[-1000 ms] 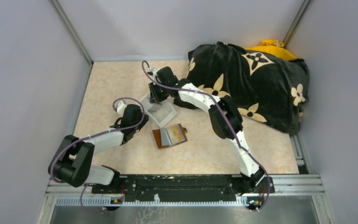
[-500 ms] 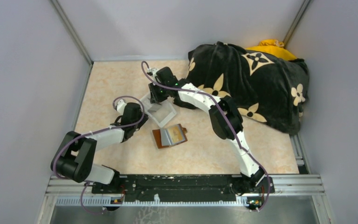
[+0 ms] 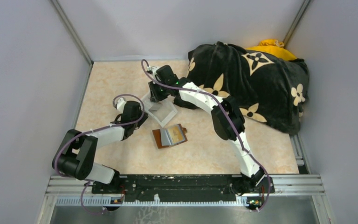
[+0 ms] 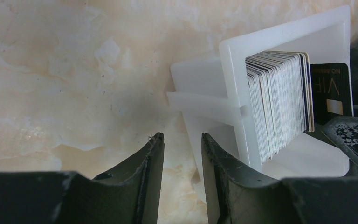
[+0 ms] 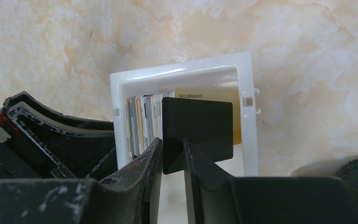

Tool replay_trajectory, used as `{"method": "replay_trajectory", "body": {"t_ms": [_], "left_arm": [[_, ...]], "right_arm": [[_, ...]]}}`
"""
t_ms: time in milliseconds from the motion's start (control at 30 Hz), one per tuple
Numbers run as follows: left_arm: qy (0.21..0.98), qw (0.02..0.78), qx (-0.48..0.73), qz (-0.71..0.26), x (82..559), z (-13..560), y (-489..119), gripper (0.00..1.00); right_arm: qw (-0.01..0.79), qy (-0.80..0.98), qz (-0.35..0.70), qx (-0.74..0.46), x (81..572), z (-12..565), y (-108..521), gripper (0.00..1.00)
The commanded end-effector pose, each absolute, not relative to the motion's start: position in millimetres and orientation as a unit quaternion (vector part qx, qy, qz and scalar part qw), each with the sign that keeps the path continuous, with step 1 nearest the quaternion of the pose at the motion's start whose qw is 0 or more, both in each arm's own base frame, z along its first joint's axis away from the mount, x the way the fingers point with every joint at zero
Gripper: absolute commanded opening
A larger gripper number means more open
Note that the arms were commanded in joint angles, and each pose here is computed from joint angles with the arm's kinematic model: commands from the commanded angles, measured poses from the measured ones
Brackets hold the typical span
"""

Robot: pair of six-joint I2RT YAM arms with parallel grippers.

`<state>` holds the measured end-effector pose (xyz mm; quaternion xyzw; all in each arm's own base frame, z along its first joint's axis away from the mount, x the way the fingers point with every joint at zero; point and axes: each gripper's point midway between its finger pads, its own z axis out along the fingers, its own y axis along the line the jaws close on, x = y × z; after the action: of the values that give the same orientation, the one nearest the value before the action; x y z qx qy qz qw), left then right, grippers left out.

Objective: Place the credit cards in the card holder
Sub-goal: Pick up the credit card from the storage box.

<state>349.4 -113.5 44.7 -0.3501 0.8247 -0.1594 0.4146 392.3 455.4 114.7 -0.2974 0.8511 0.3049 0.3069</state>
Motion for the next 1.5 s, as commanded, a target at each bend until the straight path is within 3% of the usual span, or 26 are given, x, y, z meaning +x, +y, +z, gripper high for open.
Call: {"method": "replay_trajectory", "body": {"t_ms": [0, 200, 500, 967, 1167, 1467], "left_arm": [[0.814, 0.431, -0.345, -0.181, 366.5, 61.3, -120.4, 0.42], [0.813, 0.432, -0.345, -0.182, 368.5, 63.0, -120.2, 0.43], [0.811, 0.438, -0.338, -0.189, 370.0, 71.8, -121.7, 0.44], [0.829, 0.469, -0.246, -0.182, 396.4, 102.4, -132.5, 0.51], [0.827, 0.483, -0.203, -0.204, 375.8, 130.9, -135.0, 0.56], [0.754, 0.536, -0.037, -0.378, 304.6, 188.9, -176.7, 0.59]], "right_arm": [[0.348, 0.821, 0.33, -0.309, 383.7, 171.8, 465.5, 0.22], [0.355, 0.823, 0.314, -0.312, 386.2, 171.5, 460.1, 0.16], [0.426, 0.821, 0.204, -0.32, 396.7, 176.0, 436.1, 0.0], [0.524, 0.784, 0.133, -0.304, 378.3, 232.7, 392.3, 0.0], [0.519, 0.788, 0.149, -0.295, 346.9, 259.3, 362.6, 0.0], [0.448, 0.815, 0.256, -0.265, 281.0, 252.9, 316.8, 0.0]]}}
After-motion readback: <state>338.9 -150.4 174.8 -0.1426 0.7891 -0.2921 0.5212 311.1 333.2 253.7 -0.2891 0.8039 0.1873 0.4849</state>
